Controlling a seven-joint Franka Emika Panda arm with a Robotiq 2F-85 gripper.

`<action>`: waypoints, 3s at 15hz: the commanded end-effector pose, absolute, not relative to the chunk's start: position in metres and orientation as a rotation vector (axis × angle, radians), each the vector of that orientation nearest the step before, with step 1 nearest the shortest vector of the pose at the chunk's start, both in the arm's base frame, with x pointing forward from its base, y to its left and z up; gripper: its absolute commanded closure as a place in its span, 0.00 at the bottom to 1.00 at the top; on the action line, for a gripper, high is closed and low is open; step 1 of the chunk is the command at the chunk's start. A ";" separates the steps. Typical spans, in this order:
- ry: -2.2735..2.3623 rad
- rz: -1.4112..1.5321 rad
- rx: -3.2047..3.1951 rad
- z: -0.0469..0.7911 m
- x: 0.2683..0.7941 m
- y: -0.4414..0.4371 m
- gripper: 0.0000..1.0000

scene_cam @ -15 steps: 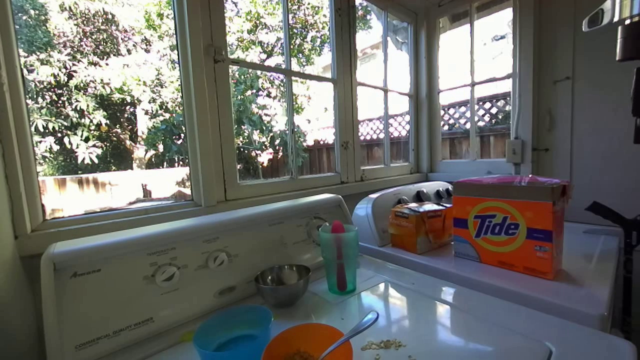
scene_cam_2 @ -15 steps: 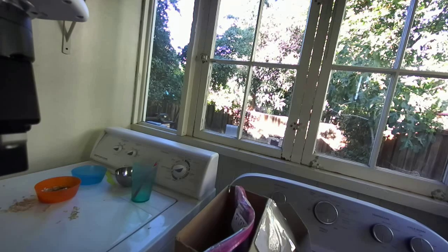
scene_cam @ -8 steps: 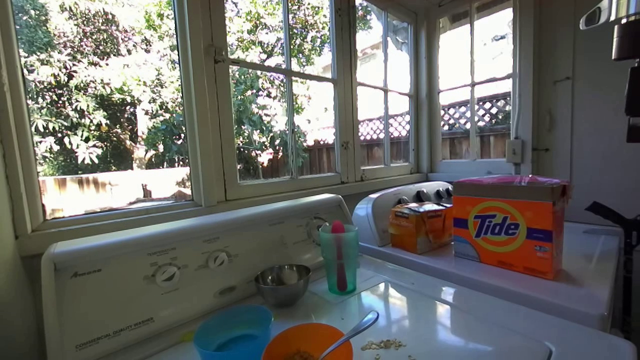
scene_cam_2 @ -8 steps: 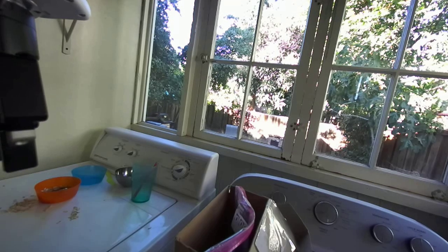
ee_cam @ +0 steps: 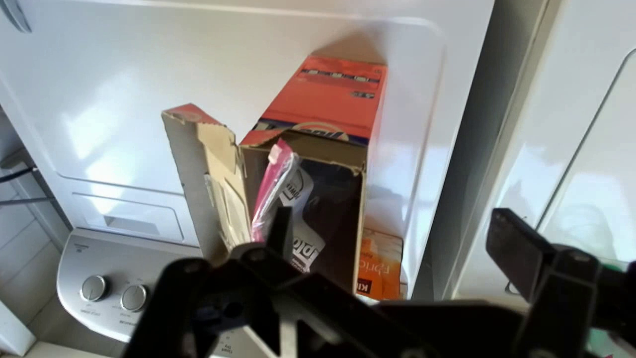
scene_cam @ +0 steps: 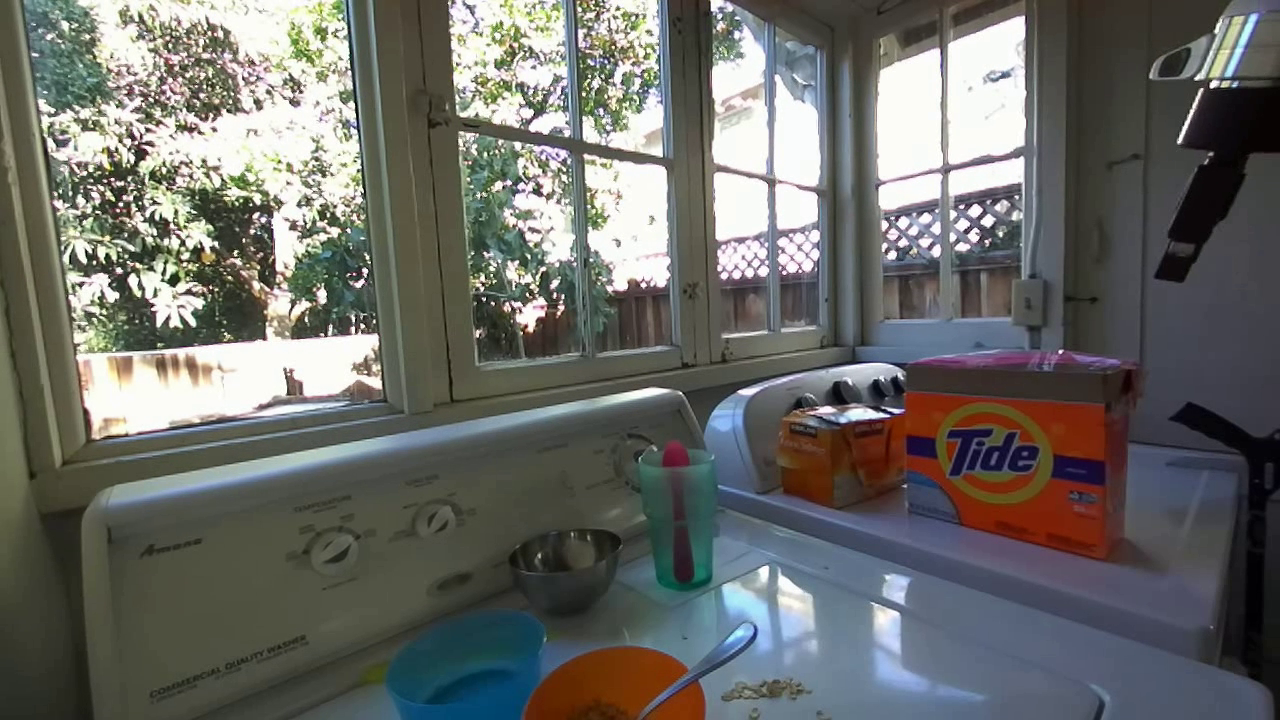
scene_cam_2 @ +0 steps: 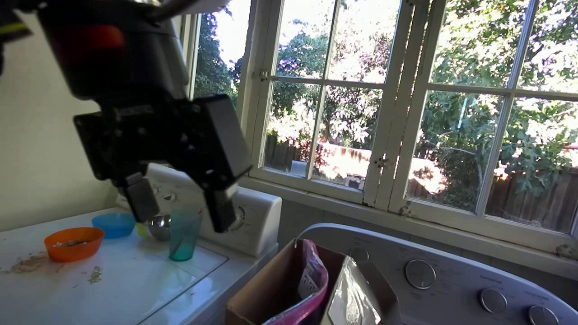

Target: Remove the packet from the box

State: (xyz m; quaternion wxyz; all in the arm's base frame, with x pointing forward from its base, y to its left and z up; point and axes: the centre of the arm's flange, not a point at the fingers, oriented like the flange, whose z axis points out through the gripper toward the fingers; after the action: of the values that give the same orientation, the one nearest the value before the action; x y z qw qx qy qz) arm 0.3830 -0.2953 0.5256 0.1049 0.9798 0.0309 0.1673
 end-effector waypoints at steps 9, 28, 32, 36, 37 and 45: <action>-0.105 0.526 2.985 0.506 0.449 -0.372 0.00; -0.491 0.602 3.170 0.445 0.490 -0.423 0.00; -0.525 0.597 3.204 0.437 0.497 -0.422 0.00; -0.569 0.569 3.239 0.430 0.502 -0.421 0.00; -0.575 0.562 3.256 0.428 0.502 -0.421 0.00; -0.683 0.604 3.240 0.426 0.511 -0.435 0.06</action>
State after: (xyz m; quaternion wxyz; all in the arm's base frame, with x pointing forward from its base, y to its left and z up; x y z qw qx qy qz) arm 0.5016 -0.4239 0.4281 -0.1004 0.9616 -0.1861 0.1748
